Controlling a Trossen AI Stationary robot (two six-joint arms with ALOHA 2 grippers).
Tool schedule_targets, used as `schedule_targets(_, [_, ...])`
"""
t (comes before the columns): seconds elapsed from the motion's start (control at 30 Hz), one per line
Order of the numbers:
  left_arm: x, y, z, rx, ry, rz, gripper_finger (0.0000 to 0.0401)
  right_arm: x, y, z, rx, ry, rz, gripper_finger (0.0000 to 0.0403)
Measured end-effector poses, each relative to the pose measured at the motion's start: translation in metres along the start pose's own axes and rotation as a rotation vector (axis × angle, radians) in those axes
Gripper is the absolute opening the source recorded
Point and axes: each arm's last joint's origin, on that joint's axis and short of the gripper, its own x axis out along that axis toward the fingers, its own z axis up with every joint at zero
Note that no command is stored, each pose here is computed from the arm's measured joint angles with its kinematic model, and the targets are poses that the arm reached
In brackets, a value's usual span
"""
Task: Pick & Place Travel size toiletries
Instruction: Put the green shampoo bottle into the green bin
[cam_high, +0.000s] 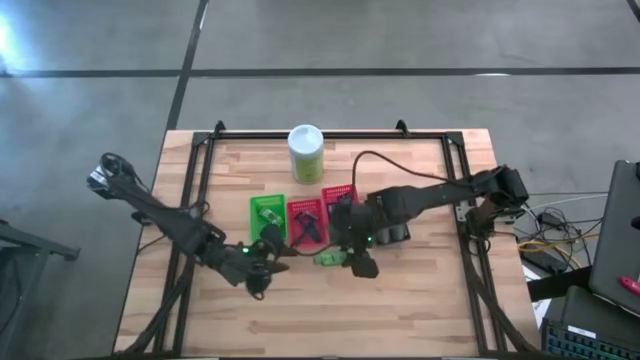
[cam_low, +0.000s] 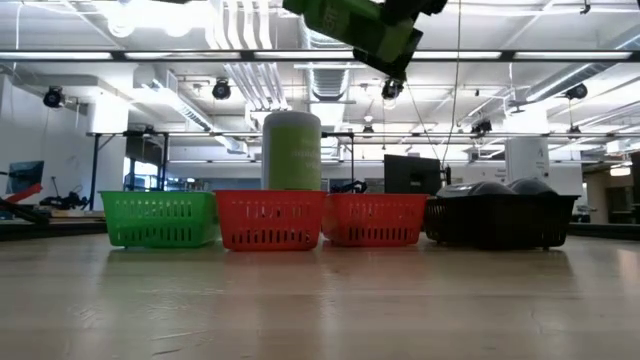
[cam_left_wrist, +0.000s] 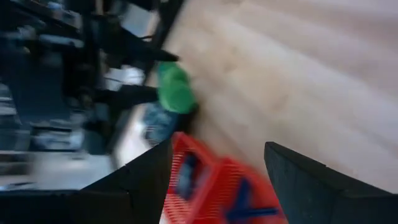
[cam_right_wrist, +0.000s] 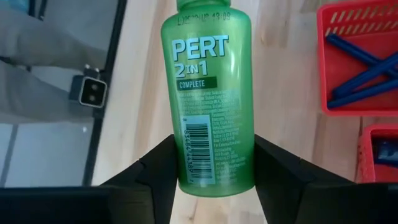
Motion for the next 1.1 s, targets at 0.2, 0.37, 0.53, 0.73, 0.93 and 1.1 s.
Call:
schedule_targets(0.2, [0.034, 0.016, -0.002, 0.028, 0.035, 0.148, 0.0259, -0.008, 0.002, 0.009, -0.015, -0.038, 0.020, 0.0171])
schedule_targets(0.37, [0.051, 0.021, -0.001, 0.073, 0.043, 0.152, 0.0259, -0.013, 0.004, 0.015, -0.040, -0.061, 0.023, 0.0168])
schedule_targets(0.53, [0.058, 0.031, 0.010, 0.065, -0.001, 0.187, 0.0259, -0.016, 0.000, 0.018, -0.035, -0.078, 0.020, 0.0173])
schedule_targets(0.73, [0.068, 0.034, 0.014, 0.066, 0.006, 0.185, 0.0244, -0.017, -0.002, 0.018, -0.037, -0.081, 0.024, 0.0174])
schedule_targets(0.93, [0.070, 0.031, 0.012, 0.089, 0.019, 0.168, 0.0176, -0.018, -0.004, 0.019, -0.035, -0.082, 0.033, 0.0167])
schedule_targets(1.1, [0.068, 0.033, 0.013, 0.089, 0.020, 0.169, 0.0099, -0.020, -0.008, 0.019, -0.029, -0.086, 0.036, 0.0184])
